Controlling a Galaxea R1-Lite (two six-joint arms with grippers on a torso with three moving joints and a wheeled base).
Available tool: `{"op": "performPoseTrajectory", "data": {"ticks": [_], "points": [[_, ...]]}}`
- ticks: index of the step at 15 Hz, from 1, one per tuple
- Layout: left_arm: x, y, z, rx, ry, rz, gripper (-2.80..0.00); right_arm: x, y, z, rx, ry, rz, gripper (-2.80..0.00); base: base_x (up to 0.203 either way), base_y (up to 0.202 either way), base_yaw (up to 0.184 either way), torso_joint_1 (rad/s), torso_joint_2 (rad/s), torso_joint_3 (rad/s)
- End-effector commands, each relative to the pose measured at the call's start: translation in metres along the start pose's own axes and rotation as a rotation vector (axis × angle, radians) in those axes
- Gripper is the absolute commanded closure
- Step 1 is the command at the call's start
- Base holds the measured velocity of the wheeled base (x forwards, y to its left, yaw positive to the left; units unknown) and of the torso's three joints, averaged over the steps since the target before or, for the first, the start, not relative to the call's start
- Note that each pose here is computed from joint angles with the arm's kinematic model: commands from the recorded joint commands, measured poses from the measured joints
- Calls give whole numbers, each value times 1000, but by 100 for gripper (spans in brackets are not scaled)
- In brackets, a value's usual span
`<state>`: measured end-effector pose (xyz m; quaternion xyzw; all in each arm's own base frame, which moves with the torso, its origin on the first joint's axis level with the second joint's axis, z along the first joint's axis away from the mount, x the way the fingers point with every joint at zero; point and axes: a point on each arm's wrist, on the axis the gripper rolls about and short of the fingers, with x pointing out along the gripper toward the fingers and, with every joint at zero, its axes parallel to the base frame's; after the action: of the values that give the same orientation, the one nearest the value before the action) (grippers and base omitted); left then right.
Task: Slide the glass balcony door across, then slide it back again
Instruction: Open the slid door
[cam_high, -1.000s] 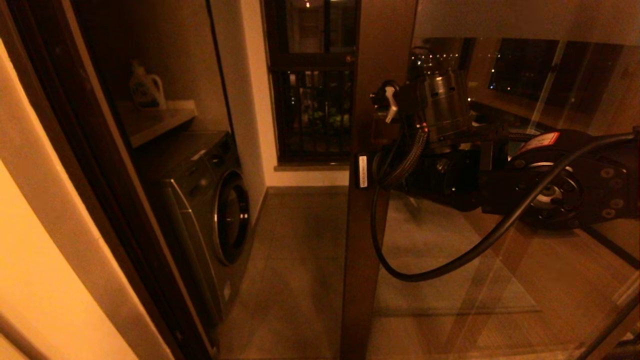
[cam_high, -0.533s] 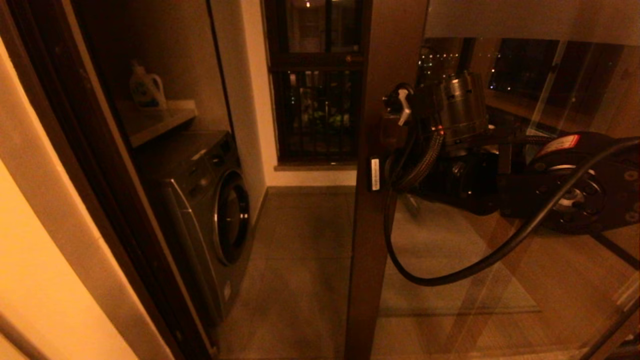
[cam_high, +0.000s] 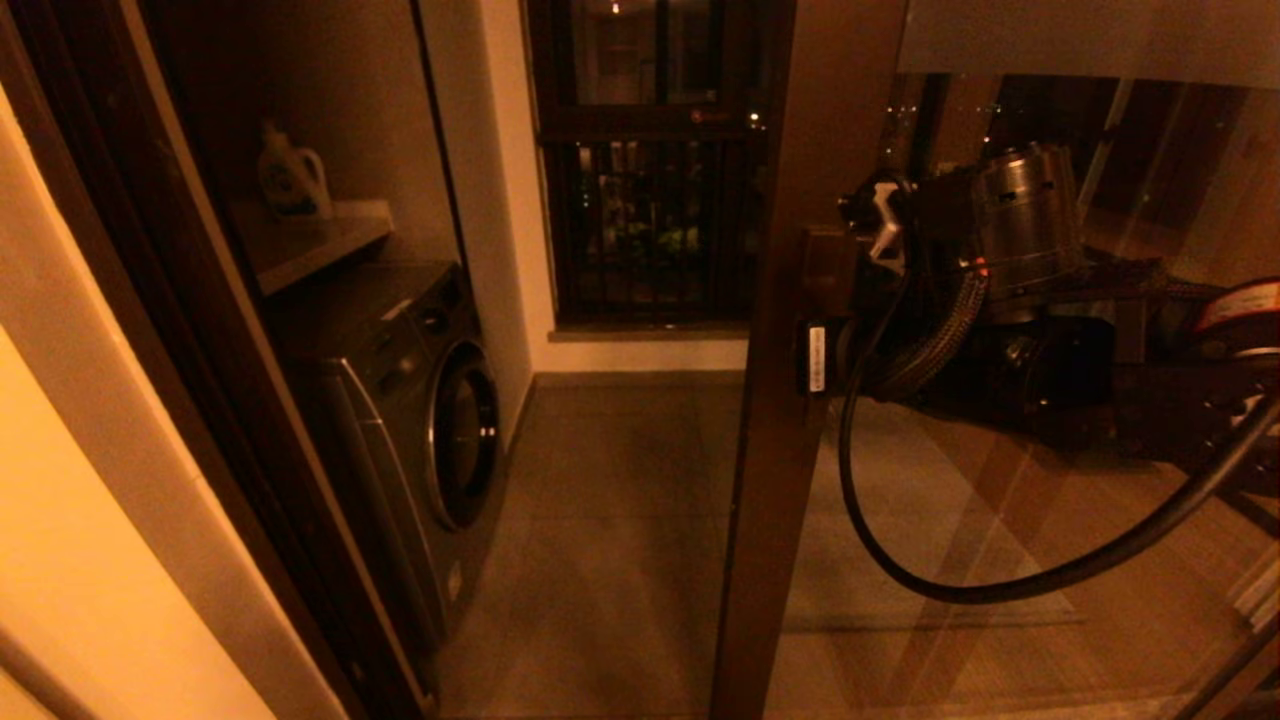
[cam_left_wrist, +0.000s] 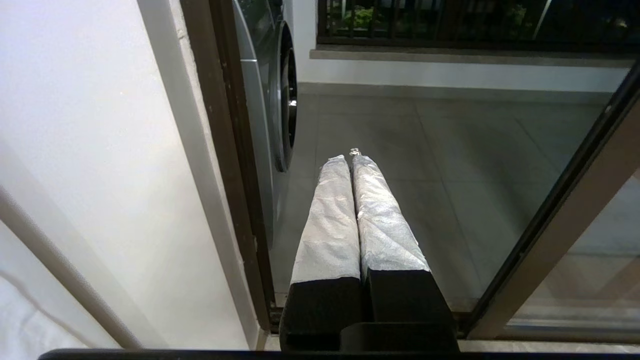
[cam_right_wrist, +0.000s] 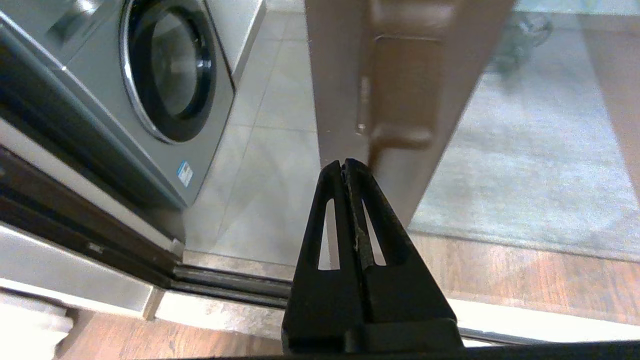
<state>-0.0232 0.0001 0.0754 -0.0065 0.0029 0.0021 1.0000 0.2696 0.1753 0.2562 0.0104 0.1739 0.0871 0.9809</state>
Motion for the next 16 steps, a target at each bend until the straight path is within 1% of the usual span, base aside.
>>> {"op": "performPoseTrajectory", "data": {"ticks": [1,7,9,10,12,14,16], "points": [[0,0,0,-1,2,-1,0,-14,-15,6,21,-29,-20,0,0,0,0,0,0,0],[0,0,0,-1,2,0,0,-17,-46,3,44,-19,-102,0,0,0,0,0,0,0],[0,0,0,-1,0,0,0,-18,-50,1,47,-13,-105,0,0,0,0,0,0,0],[0,0,0,-1,1,0,0,-24,-51,4,52,-24,-86,0,0,0,0,0,0,0],[0,0,0,-1,1,0,0,-41,-49,11,63,-58,-14,0,0,0,0,0,0,0],[0,0,0,-1,2,-1,0,-56,-40,16,59,-85,55,0,0,0,0,0,0,0],[0,0,0,-1,0,0,0,-63,-28,16,47,-88,123,0,0,0,0,0,0,0]]}}
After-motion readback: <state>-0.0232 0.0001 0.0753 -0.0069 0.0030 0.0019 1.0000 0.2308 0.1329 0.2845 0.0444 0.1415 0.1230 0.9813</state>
